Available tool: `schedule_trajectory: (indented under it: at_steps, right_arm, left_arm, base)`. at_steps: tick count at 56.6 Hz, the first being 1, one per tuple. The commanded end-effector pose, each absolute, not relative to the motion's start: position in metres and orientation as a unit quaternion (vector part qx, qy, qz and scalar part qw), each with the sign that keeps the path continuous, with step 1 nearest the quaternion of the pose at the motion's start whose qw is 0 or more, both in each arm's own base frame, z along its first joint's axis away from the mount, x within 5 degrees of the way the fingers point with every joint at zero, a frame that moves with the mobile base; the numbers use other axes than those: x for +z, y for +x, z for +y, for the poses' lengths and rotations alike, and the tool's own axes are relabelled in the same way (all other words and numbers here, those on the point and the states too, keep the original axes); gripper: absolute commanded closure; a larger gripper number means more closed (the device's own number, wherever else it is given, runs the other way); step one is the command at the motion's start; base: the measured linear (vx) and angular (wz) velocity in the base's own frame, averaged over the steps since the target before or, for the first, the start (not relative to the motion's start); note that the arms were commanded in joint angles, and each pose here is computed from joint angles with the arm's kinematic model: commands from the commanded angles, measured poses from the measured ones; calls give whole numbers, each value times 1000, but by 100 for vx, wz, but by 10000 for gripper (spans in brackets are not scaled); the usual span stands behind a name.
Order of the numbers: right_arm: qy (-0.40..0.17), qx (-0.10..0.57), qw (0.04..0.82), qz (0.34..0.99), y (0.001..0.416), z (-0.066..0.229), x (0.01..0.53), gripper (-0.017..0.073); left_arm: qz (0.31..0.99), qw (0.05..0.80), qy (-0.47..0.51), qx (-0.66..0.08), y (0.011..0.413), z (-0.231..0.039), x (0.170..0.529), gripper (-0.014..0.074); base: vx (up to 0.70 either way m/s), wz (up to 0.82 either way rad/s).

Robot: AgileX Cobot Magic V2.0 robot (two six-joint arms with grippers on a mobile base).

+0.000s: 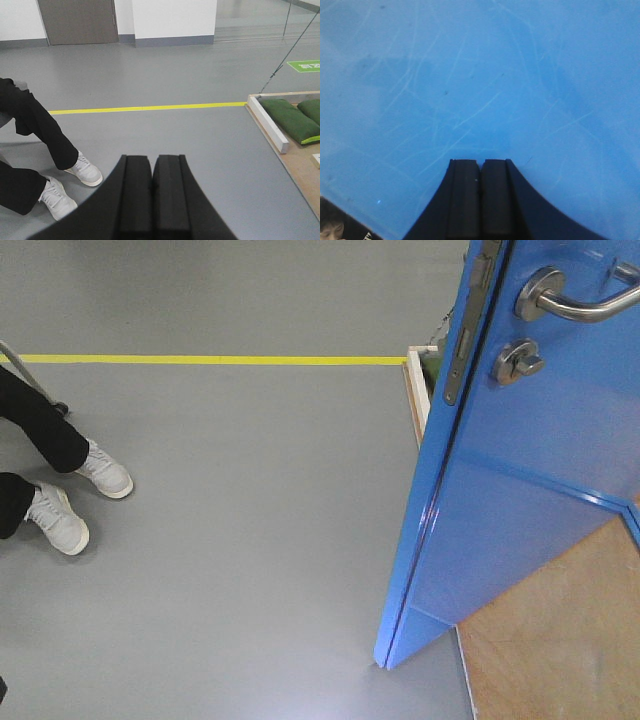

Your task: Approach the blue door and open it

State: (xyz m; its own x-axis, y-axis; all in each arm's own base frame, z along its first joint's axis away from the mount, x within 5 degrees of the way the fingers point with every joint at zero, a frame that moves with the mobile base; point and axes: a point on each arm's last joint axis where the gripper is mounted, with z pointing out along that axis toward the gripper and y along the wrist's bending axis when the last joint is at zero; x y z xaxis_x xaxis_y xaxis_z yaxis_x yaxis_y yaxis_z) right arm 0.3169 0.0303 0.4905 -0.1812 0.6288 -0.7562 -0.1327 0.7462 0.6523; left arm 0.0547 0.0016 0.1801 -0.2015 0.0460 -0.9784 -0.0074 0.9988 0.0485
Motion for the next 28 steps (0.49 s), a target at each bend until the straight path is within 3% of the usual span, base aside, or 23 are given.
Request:
schedule_trajectory:
  at_steps: [1, 28]
  right_arm:
    - [176, 318, 659, 659, 309, 28, 512, 547]
    - [176, 318, 659, 659, 309, 28, 512, 547]
  left_arm:
    - [735, 678, 12, 15, 54, 1, 197, 521]
    - [735, 678, 12, 15, 54, 1, 197, 521]
  base:
    - [15, 5]
    - [20, 9]
